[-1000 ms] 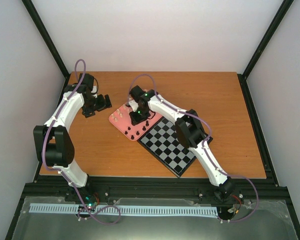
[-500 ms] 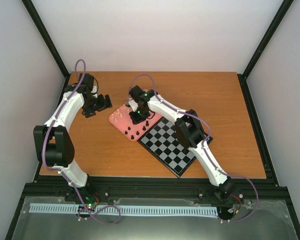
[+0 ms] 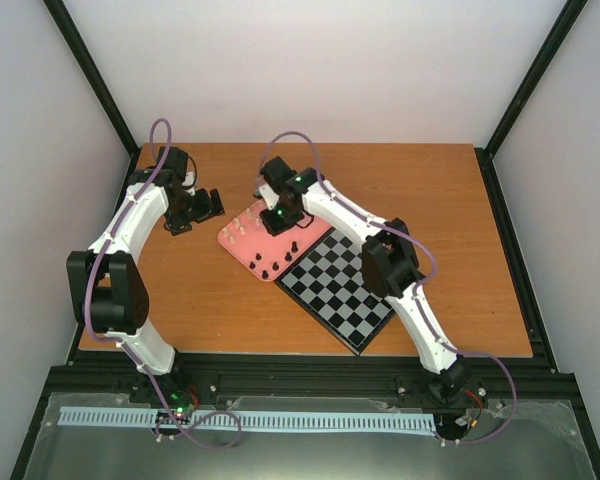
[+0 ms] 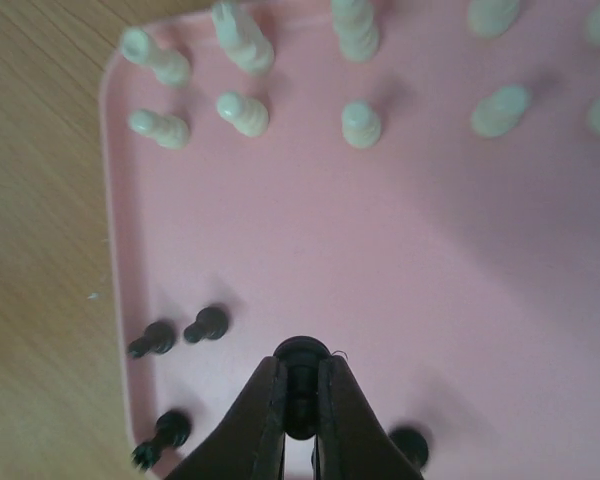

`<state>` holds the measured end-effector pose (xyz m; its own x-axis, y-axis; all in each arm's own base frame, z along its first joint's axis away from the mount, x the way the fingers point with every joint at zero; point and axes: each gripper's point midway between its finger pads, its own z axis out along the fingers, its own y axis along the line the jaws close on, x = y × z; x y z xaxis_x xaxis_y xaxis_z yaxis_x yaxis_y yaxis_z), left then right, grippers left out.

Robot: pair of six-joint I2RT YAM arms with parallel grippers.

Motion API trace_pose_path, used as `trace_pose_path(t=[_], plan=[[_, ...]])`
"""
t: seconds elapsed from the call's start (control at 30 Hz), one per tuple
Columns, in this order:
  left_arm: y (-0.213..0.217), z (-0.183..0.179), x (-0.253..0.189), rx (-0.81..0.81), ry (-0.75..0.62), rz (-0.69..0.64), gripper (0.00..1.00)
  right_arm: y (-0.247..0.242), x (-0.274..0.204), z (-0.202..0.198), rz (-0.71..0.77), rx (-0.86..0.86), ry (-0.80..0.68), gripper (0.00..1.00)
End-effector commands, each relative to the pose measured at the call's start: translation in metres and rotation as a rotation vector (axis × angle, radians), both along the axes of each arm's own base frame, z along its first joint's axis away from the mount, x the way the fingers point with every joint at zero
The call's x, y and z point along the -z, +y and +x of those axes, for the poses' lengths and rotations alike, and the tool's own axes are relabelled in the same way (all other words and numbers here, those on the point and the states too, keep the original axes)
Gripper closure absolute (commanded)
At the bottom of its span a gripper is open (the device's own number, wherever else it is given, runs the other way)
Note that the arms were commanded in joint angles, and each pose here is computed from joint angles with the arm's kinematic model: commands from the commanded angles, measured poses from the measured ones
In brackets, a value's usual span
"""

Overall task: Set up the chess pieces on the board
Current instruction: Pick up the chess piece from the storage box, then place the chess piece on the chessboard.

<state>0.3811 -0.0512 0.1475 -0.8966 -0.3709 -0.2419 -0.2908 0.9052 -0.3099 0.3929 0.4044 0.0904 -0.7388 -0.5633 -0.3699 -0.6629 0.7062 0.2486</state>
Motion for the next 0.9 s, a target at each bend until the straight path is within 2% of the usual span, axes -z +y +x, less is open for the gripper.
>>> trace_pose_path(t=[0.0,0.23,0.43,0.63,0.87], plan=[[-0.004,0.002,-0.003,0.001,-0.009,-0.014,0.0,-0.028,-0.06,0.001,0.014,0.049,-0.063,0.97],[-0.004,0.002,-0.005,0.002,-0.015,-0.017,0.0,-0.121,-0.055,-0.047,-0.12,0.133,-0.002,0.97],[-0.005,0.003,-0.007,0.001,-0.018,-0.023,0.0,-0.181,-0.043,-0.12,-0.179,0.202,0.112,0.97],[-0.006,0.003,-0.006,0.001,-0.014,-0.031,0.0,-0.212,-0.016,-0.176,-0.19,0.263,0.22,0.97],[-0.005,0.003,-0.004,0.0,-0.009,-0.027,0.0,-0.218,0.0,-0.19,-0.192,0.27,0.243,0.97]])
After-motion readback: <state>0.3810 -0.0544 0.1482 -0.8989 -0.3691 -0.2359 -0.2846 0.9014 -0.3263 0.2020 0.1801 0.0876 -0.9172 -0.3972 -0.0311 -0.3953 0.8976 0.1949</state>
